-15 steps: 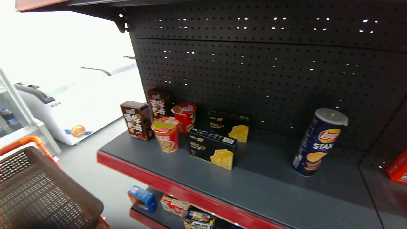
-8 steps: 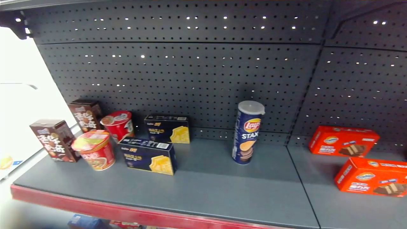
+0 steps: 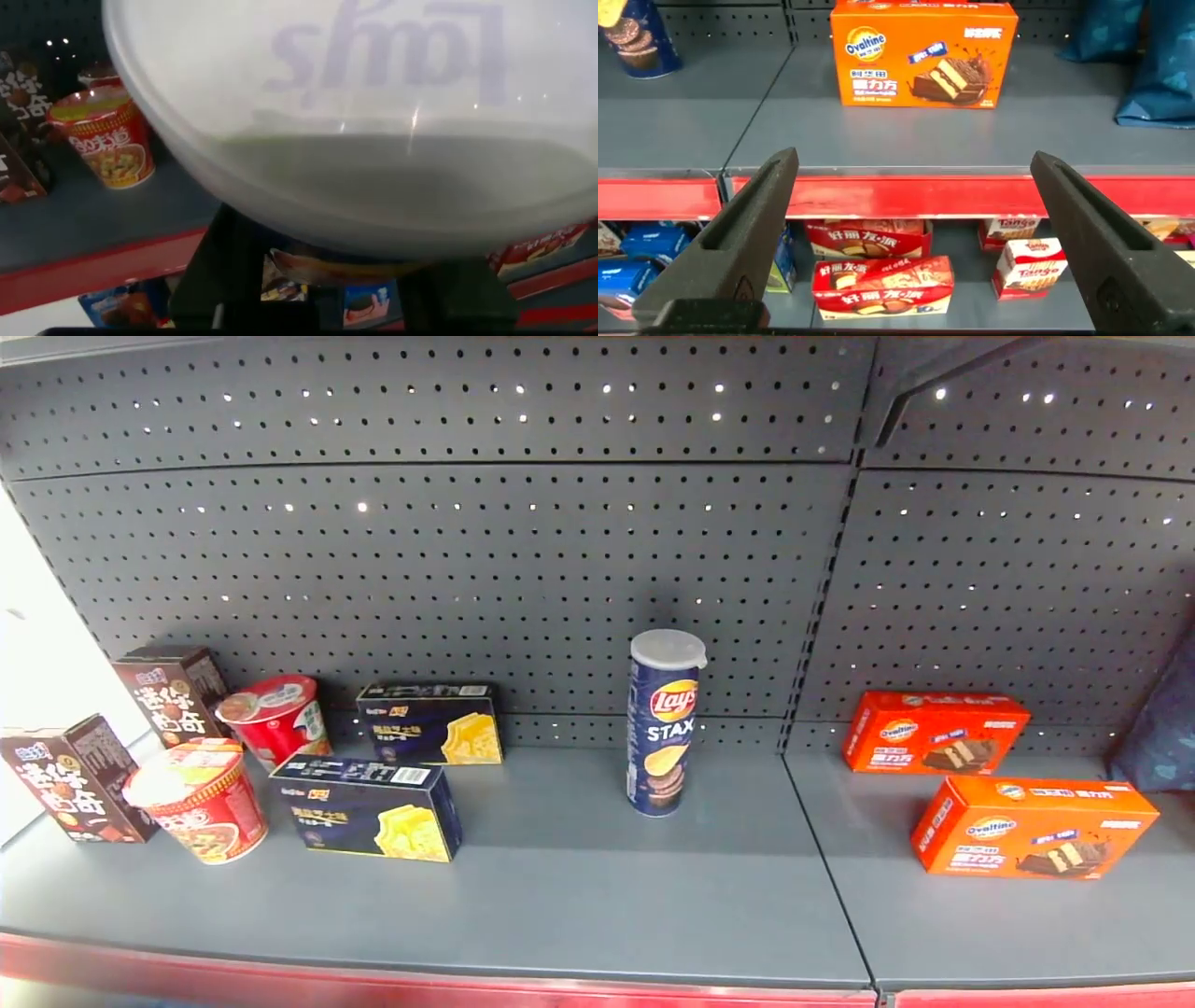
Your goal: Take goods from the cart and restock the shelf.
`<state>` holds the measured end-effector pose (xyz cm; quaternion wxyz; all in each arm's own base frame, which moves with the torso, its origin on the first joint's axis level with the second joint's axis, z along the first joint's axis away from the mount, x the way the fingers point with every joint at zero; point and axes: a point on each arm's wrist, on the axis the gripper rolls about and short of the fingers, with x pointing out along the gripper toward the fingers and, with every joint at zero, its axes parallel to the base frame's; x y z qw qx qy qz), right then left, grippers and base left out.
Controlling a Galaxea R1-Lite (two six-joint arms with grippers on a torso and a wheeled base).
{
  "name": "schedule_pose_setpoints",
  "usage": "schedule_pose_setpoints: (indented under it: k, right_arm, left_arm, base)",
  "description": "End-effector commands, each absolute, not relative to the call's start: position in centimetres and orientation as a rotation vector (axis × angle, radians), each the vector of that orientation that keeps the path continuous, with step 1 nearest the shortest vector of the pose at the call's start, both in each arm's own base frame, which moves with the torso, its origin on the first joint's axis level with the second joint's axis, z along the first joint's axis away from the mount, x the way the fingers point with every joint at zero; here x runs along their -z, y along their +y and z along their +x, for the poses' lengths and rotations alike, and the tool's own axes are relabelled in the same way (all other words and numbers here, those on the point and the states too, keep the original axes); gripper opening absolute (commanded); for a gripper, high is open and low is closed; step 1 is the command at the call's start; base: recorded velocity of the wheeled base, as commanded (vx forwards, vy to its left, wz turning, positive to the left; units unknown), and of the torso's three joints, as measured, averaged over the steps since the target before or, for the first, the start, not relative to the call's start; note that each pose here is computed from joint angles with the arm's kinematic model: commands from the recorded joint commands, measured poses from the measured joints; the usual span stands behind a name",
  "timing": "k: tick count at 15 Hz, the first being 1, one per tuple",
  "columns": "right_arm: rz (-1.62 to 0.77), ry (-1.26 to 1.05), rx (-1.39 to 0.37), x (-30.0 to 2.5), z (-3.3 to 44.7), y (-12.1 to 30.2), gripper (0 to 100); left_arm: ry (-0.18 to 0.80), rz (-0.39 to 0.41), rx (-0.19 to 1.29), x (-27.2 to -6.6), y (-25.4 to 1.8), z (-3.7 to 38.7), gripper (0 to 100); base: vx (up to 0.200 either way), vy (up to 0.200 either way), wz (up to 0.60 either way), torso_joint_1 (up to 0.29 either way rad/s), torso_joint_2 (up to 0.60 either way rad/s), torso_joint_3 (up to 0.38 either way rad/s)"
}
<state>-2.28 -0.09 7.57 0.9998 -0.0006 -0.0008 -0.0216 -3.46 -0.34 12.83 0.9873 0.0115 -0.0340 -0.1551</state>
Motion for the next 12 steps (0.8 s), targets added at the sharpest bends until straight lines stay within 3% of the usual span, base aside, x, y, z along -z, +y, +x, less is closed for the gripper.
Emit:
schedule_pose_setpoints:
  k: [1,6,8,12]
  right_arm:
    - [-0.002,0.0,0.044,-7.6,-2.3,-0.1,100]
    - [-0.032,0.009,0.0,-7.7,-2.2,0.0,100]
    - [-0.028,0.047,0.061,-7.8,-1.9,-0.1,100]
    - [-0.043,0.015,-0.034,-8.8,-2.0,0.0,100]
  left_arm:
    - [-0.062,0.022,0.303,-12.8,-0.3,-3.4,0]
    - [-0.081,0.024,0.298,-13.4,-0.3,-3.6,0]
    - [-0.081,0.024,0.301,-13.8,-0.3,-3.7,0]
    - [-0.092,0.024,0.303,-15.1,-0.3,-3.9,0]
  base:
    - [0.0,0.0,0.0,0.0,0.0,0.0]
    - [0.0,0.0,0.0,0.0,0.0,0.0]
    - [0.0,0.0,0.0,0.0,0.0,0.0]
    - [0.0,0.0,0.0,0.0,0.0,0.0]
